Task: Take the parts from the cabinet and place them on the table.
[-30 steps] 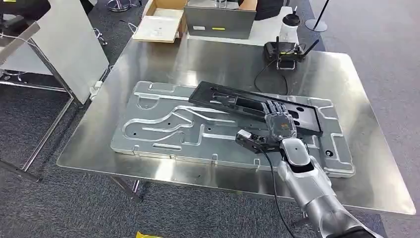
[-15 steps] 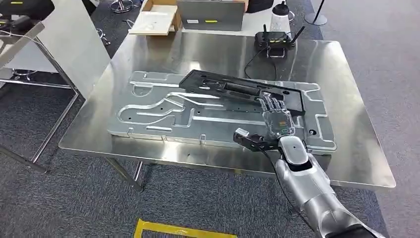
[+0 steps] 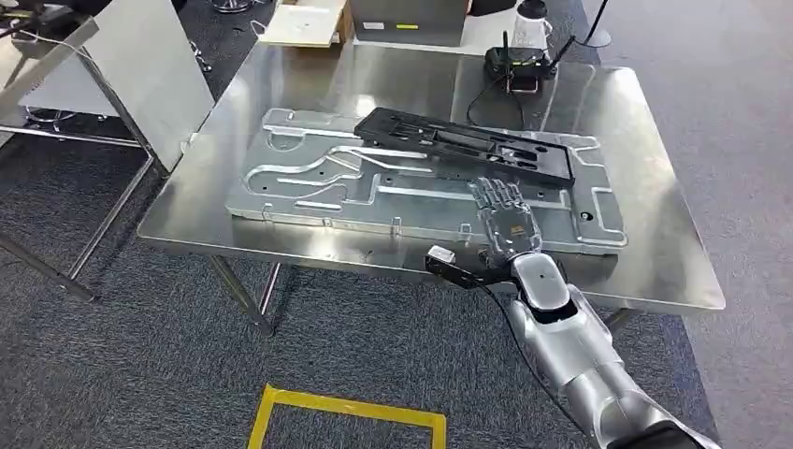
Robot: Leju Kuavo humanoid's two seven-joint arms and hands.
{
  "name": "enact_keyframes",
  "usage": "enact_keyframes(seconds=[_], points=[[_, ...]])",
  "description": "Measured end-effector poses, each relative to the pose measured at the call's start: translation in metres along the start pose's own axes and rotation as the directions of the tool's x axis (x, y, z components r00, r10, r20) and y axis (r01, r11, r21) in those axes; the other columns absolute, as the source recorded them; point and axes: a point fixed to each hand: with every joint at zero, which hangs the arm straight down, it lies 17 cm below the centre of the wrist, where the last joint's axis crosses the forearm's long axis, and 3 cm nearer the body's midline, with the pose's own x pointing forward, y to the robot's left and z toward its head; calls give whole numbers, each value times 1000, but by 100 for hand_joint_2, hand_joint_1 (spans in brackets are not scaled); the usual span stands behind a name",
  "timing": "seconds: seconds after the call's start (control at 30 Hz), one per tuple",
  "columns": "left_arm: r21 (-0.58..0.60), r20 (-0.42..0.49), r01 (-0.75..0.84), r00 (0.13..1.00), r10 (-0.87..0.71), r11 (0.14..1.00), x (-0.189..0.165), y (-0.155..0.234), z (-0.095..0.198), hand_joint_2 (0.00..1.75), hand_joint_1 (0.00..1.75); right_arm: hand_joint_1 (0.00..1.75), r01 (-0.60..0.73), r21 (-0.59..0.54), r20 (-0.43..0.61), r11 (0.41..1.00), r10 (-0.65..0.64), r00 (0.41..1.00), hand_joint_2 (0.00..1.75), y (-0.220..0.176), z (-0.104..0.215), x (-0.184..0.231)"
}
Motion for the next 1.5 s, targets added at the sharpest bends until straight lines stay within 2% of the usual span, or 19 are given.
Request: enact_keyframes(seconds=[0.3,0.33,0.7,0.97,1.27,1.37,1.5], points=[[1,-12,-8,1000,8,1000,-4,0,1,0,0,0,12,-43,82,999,-9,997,175,-22,-5,46],[1,-12,-9,1000,9,1000,-4,0,1,0,0,0,15,-46,92,999,-11,996,0,-24,-5,52],[14,-9,-19,1000,19,1000,-1,6,-1,0,0,0,51,-56,186,997,-40,982,0,-32,9,107],[12,-11,-24,1000,24,1000,-1,4,-1,0,0,0,58,-32,193,998,-50,980,0,-20,18,112],[9,-15,-26,1000,27,1000,-3,1,0,0,0,0,75,-43,194,996,-65,979,0,-25,19,115],[13,-17,-32,999,32,999,-4,2,0,0,0,0,121,-26,184,992,-114,976,0,-14,30,116],[27,-17,-47,999,48,999,-4,4,0,0,0,0,268,24,147,963,-269,952,0,18,69,117]])
